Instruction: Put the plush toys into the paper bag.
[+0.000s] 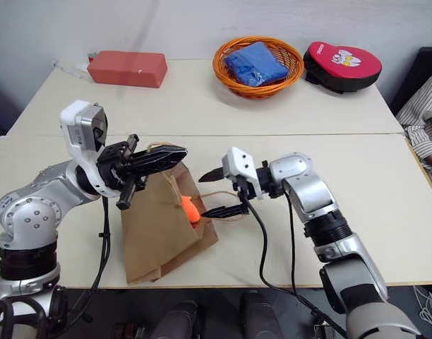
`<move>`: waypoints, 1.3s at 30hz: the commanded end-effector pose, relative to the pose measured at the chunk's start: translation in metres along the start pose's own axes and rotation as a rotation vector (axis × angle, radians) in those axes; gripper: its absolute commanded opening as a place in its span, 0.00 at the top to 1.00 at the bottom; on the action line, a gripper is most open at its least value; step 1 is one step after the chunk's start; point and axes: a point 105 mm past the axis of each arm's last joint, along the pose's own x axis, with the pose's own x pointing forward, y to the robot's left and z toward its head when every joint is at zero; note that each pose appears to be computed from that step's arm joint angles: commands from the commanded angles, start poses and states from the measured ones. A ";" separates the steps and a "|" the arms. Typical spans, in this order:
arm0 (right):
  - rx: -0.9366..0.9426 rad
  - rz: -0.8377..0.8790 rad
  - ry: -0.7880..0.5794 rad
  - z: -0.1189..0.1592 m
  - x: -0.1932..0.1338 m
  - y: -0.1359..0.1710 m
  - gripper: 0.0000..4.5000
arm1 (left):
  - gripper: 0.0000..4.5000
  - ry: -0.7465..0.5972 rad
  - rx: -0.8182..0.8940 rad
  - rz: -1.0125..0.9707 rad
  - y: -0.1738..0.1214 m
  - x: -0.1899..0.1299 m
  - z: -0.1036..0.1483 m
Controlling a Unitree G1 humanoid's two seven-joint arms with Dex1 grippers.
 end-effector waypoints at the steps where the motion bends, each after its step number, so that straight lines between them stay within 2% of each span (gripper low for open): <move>1: 0.057 -0.080 -0.050 0.009 -0.027 -0.008 0.00 | 1.00 -0.017 0.028 -0.042 -0.011 0.003 0.006; 6: 0.395 -0.180 0.036 -0.017 -0.075 -0.002 0.00 | 1.00 -0.006 0.019 -0.058 -0.017 0.003 0.007; 8: 0.531 -0.196 0.063 -0.026 -0.083 0.006 0.00 | 1.00 0.000 0.013 -0.060 -0.019 0.001 0.007; 9: 0.648 -0.199 0.126 -0.041 -0.086 0.013 0.00 | 1.00 0.005 0.007 -0.060 -0.020 0.001 0.006; 11: 0.842 -0.235 0.139 -0.059 -0.084 0.017 0.00 | 1.00 0.015 -0.003 -0.060 -0.020 0.001 0.005; 15: 0.975 -0.257 0.215 -0.078 -0.068 0.019 0.00 | 1.00 0.021 -0.009 -0.060 -0.020 0.000 0.005; 19: 1.098 -0.203 0.184 -0.074 -0.047 0.020 0.00 | 1.00 0.024 -0.011 -0.061 -0.020 0.001 0.005; 22: 1.121 -0.173 0.195 -0.073 -0.029 0.020 0.00 | 1.00 0.024 -0.011 -0.059 -0.020 0.001 0.005; 25: 1.110 -0.128 0.193 -0.068 -0.014 0.023 0.14 | 1.00 0.023 -0.007 -0.055 -0.020 0.002 0.005; 32: 1.117 -0.177 0.133 -0.066 -0.017 0.011 0.67 | 1.00 0.022 -0.005 -0.045 -0.020 0.001 0.005; 36: 1.144 -0.184 0.021 -0.050 -0.031 0.005 0.96 | 1.00 0.022 0.000 -0.036 -0.017 -0.001 0.004; 39: 1.110 -0.198 -0.118 -0.021 -0.051 -0.005 0.98 | 1.00 0.018 0.012 -0.036 -0.013 0.000 0.006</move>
